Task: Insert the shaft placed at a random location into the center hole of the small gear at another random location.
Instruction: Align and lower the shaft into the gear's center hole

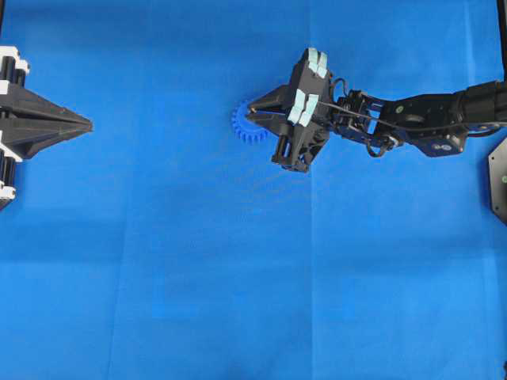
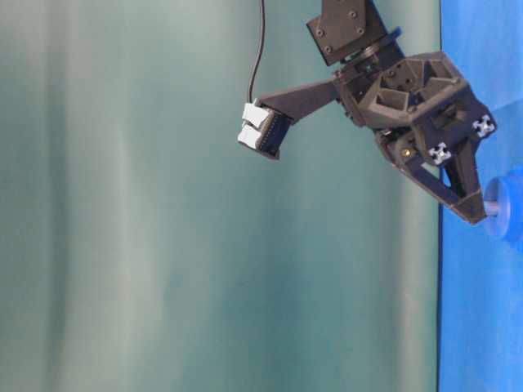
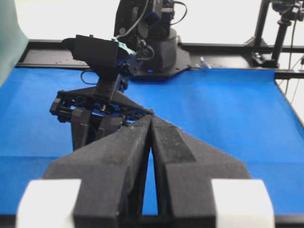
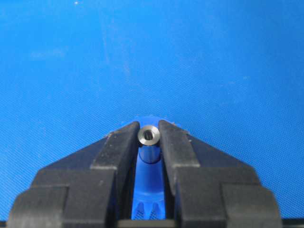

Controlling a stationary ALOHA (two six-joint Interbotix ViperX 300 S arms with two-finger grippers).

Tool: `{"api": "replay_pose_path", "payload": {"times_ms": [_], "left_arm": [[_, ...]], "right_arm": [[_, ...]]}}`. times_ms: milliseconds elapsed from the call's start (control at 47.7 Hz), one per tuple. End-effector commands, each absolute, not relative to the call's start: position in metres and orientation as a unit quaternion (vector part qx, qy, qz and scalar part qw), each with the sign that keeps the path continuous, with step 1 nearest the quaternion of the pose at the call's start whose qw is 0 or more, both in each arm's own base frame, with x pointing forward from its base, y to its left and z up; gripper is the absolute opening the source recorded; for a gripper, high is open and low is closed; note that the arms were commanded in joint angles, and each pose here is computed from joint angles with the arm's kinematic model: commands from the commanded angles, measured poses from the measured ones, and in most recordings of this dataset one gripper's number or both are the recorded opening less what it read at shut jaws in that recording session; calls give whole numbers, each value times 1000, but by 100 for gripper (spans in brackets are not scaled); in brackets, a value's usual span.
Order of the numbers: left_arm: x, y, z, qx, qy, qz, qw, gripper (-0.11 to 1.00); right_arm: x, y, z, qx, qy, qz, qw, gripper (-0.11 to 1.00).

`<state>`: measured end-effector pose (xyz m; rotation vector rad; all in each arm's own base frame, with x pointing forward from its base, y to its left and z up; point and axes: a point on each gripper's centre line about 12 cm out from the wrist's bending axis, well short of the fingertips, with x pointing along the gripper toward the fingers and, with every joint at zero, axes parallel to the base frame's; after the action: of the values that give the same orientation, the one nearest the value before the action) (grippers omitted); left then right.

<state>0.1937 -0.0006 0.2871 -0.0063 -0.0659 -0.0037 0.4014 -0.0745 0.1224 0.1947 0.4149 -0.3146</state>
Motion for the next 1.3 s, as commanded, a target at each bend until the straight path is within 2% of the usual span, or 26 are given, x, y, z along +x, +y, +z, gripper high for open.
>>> {"api": "replay_pose_path", "payload": {"times_ms": [0, 1069, 1153, 1216, 1279], "left_arm": [[195, -1, 291, -3, -38, -3, 999, 0], [195, -1, 290, -3, -37, -3, 999, 0], [195, -1, 290, -4, -37, -3, 999, 0], [195, -1, 290, -4, -37, -2, 999, 0], [195, -1, 290, -4, -37, -2, 999, 0]], "right_arm": [[408, -76, 135, 95, 185, -155, 966, 3], [409, -76, 126, 95, 195, -155, 964, 4], [409, -76, 127, 95, 194, -155, 964, 9], [410, -76, 127, 95, 194, -155, 964, 18], [410, -76, 127, 95, 194, -155, 964, 32]]}}
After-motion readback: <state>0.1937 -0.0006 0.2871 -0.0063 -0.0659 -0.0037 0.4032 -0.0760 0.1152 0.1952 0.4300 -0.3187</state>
